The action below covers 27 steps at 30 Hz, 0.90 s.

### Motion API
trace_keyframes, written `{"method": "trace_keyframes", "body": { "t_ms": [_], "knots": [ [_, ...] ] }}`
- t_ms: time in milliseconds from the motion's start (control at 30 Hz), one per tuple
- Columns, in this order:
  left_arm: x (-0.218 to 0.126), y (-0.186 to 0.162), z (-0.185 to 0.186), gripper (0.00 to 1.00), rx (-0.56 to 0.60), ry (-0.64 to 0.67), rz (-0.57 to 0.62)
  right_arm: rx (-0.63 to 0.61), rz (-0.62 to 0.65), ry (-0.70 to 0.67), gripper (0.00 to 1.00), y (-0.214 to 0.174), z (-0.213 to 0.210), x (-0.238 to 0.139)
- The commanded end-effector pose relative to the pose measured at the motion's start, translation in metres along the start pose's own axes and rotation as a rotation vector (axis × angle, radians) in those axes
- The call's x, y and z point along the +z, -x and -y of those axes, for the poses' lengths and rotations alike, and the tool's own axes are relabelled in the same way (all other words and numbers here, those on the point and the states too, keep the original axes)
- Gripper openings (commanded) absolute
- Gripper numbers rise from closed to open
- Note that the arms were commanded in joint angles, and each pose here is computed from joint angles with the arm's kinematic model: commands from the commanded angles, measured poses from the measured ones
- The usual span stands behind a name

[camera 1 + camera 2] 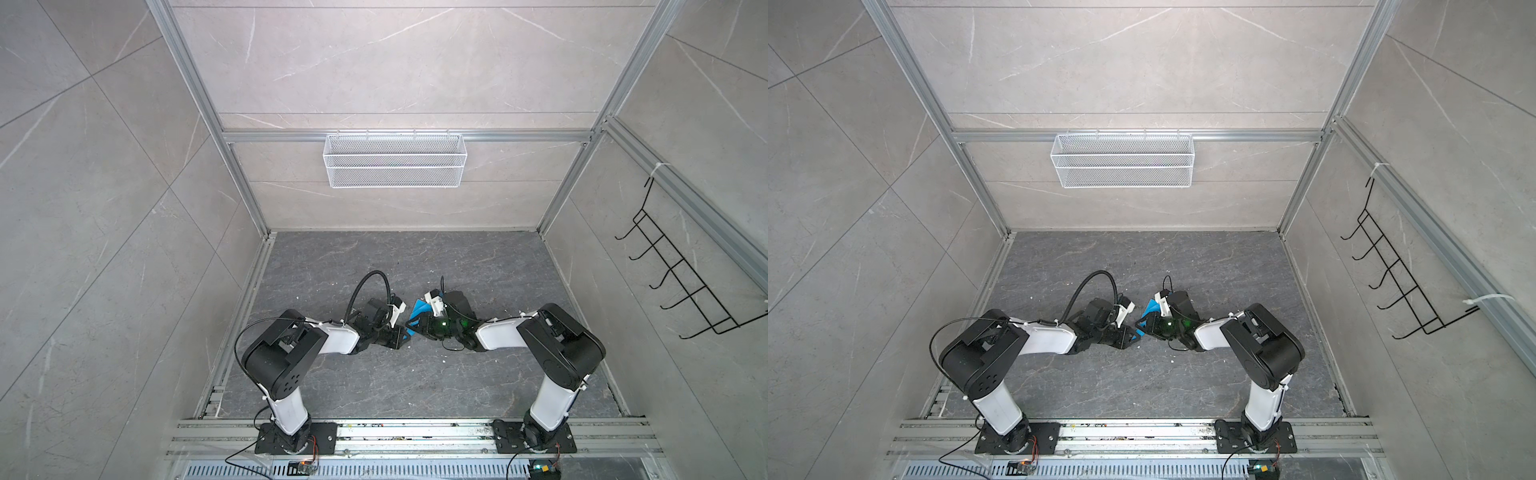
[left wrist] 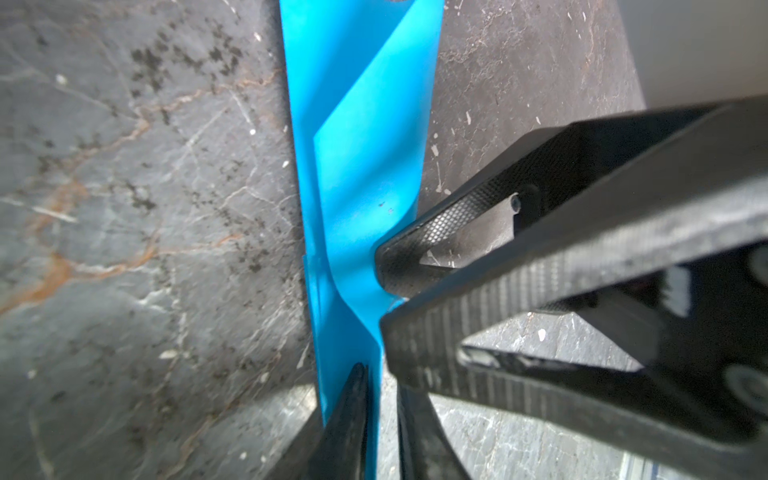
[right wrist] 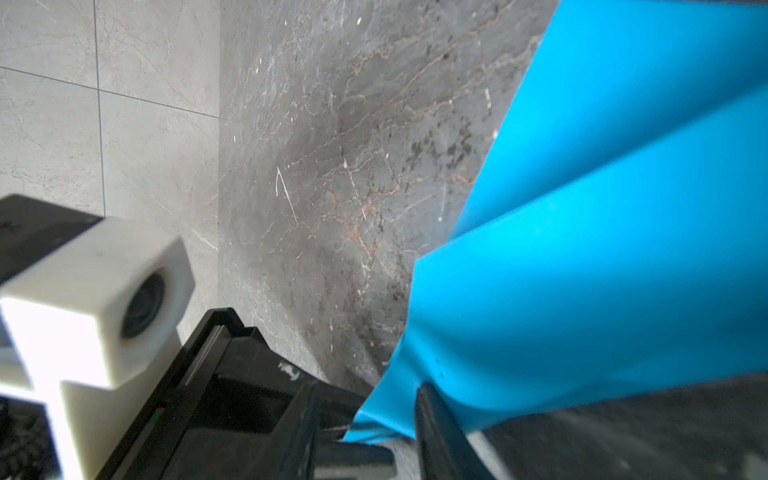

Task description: Fold a paper plane with a square sheet of paper (pick it up from the middle)

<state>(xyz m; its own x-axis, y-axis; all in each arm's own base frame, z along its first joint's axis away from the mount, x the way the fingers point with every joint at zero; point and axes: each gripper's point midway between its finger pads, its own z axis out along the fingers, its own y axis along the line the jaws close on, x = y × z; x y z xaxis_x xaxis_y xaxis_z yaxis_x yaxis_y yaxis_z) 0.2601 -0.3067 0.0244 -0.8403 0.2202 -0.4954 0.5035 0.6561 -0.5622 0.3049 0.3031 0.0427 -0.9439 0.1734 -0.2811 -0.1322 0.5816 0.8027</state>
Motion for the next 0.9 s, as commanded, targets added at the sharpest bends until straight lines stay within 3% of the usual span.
{"method": "trace_keyframes", "body": {
  "t_ms": [0,367,700,867],
  "knots": [
    [-0.003,-0.004,-0.001,0.12,-0.030,-0.002,-0.018,0.007,0.007,-0.008,0.41,0.000,0.001,-0.001],
    [-0.007,-0.006,-0.009,0.03,0.016,0.052,-0.030,0.002,0.068,0.000,0.46,0.011,-0.011,-0.019],
    [-0.013,-0.011,-0.016,0.03,0.184,0.100,-0.046,0.107,0.168,-0.320,0.66,0.022,0.021,-0.068],
    [-0.017,-0.006,-0.021,0.03,0.281,0.147,-0.012,0.197,0.096,-0.476,0.71,0.020,0.028,-0.081]
  ]
}}
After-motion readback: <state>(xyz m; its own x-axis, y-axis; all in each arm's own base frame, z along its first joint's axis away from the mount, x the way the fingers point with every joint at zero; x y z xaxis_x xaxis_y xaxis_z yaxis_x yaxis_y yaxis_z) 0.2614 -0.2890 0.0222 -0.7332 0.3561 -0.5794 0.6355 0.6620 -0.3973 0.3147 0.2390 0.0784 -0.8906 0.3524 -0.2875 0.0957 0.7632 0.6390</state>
